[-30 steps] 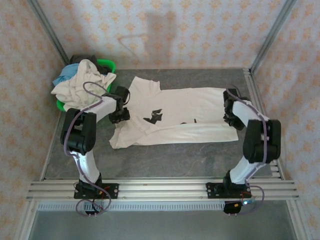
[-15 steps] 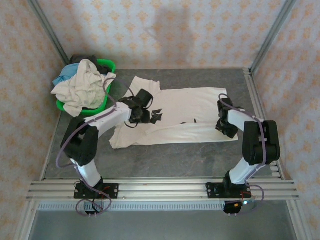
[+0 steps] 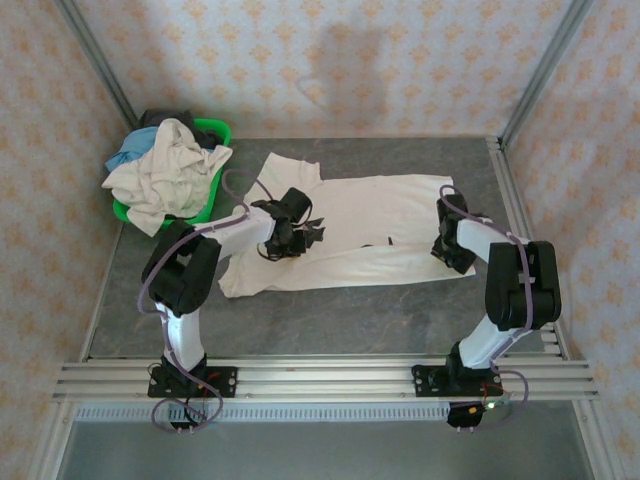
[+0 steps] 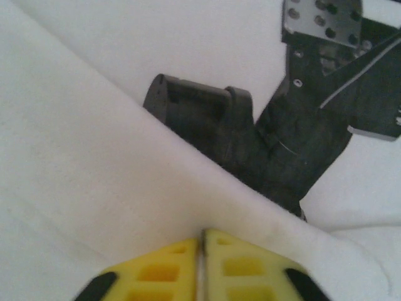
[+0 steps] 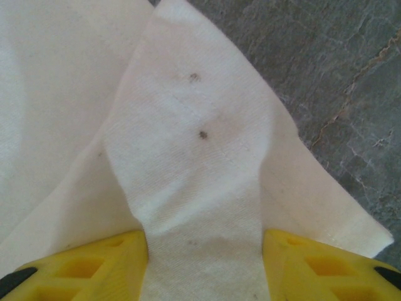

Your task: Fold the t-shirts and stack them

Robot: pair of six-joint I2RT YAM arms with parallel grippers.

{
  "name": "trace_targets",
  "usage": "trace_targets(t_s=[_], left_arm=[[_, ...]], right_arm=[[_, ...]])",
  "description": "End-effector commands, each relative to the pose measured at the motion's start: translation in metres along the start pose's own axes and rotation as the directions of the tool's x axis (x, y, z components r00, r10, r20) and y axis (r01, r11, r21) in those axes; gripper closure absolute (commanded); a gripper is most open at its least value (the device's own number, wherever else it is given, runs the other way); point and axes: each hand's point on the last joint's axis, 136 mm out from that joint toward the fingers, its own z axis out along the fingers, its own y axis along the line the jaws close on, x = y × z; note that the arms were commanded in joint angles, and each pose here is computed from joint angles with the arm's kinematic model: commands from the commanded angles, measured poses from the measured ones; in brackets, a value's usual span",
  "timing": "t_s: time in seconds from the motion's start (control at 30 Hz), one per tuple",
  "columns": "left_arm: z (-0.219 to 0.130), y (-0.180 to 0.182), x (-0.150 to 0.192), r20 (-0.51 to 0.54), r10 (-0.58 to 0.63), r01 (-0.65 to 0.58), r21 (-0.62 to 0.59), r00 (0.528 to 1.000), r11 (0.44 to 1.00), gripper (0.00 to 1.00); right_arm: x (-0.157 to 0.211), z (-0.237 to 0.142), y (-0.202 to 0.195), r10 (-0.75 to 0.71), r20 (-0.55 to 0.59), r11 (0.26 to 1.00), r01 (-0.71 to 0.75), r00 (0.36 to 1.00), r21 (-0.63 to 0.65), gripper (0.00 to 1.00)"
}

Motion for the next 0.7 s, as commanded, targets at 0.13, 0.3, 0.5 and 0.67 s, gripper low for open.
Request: trace_targets(t_s=[0.13, 0.3, 0.5, 0.67], left_arm=[[-0.011, -0.007, -0.013, 0.034, -0.002, 0.001, 0.021, 0.999, 1.0, 1.0], [-0.029, 0.01, -0.006, 0.071, -0.031, 0.033, -0.022, 0.997, 0.999, 0.68], [-0.029, 0.003, 0.012, 0.079, -0.075, 0.071, 0.053, 0.994, 0.996, 0.51], [-0.011, -0.006, 0.02, 0.036, -0.078, 0.075, 0.079, 0.996, 0.994, 0.52]], right_arm=[[-0.001, -0.003, -0.005, 0.003, 0.011, 1.0, -0.003, 1.0, 0.002, 0.47], [0.0, -0.004, -0.004, 0.004, 0.011, 1.0, -0.004, 1.0, -0.01, 0.47], [0.001, -0.004, -0.003, 0.0, 0.007, 1.0, 0.0, 1.0, -0.022, 0.47], [0.001, -0.007, -0.003, 0.001, 0.015, 0.999, 0.0, 1.0, -0.032, 0.47]])
